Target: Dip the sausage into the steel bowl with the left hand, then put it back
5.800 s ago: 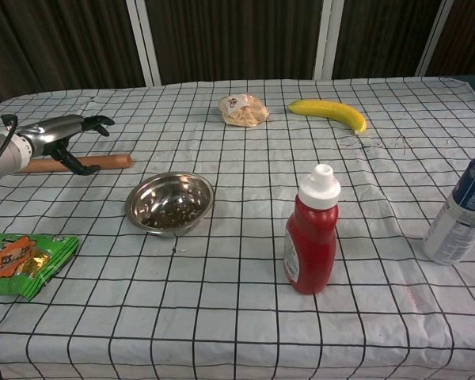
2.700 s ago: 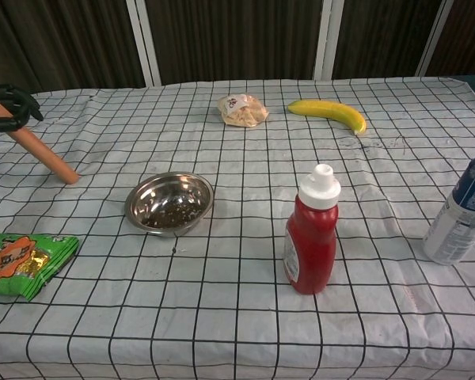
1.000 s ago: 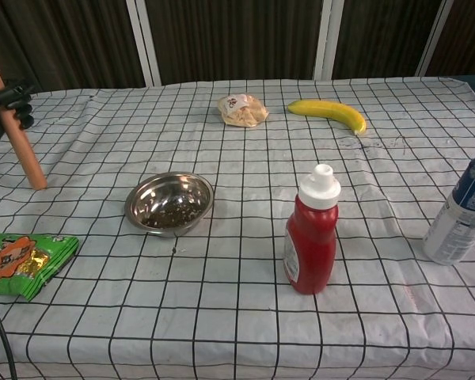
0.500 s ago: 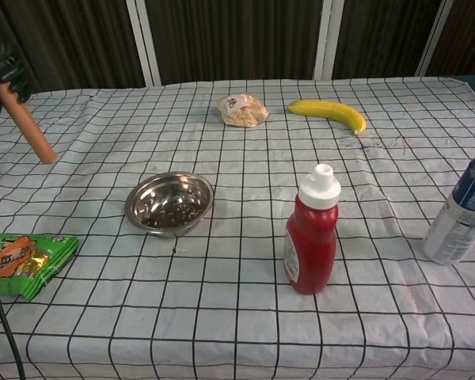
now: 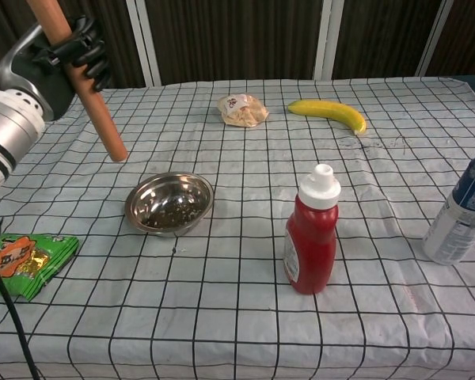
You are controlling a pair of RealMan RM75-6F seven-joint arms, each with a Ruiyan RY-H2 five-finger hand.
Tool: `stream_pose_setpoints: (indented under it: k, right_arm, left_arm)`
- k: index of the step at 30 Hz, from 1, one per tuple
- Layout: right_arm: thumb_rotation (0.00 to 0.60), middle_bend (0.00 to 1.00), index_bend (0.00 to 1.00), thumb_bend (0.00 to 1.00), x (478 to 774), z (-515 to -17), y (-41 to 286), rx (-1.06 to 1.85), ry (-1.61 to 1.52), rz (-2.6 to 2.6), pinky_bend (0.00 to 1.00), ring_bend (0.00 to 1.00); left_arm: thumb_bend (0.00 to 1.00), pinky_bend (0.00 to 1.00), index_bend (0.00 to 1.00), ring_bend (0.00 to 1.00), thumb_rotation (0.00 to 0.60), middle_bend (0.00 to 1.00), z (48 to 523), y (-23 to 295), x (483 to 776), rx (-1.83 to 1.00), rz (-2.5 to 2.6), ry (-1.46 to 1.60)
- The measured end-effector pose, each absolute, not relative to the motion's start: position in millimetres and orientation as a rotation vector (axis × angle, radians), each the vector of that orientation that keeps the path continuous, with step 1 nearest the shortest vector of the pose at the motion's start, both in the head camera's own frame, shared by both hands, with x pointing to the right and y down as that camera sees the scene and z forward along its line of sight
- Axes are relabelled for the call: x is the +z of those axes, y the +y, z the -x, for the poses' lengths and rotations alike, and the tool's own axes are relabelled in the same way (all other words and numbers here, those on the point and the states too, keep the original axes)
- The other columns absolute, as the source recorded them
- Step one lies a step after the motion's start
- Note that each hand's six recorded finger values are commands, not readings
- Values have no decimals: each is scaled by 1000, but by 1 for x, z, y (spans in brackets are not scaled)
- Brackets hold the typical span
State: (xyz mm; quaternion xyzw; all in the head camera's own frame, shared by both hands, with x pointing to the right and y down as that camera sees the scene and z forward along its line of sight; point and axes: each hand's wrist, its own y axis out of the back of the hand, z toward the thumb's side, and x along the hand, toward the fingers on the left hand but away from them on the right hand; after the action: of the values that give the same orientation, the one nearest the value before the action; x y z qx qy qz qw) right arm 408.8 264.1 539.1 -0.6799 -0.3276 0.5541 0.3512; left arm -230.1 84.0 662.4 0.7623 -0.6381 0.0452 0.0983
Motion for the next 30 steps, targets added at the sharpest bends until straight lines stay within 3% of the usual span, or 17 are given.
stream_pose_setpoints:
  k: [14,30]
  right_arm:
    - [600,0,0,382,532,-416,264,1431,-875,1755,0,0]
    - [600,0,0,381,530,-415,266,1423,-870,1758,0,0]
  left_arm:
    - [987,1000,1000,954,600,1000,172,109,702,228,-2343,-1755]
    - [993,1000,1000,952,600,1000,174,140,726,292,-2359,-1677]
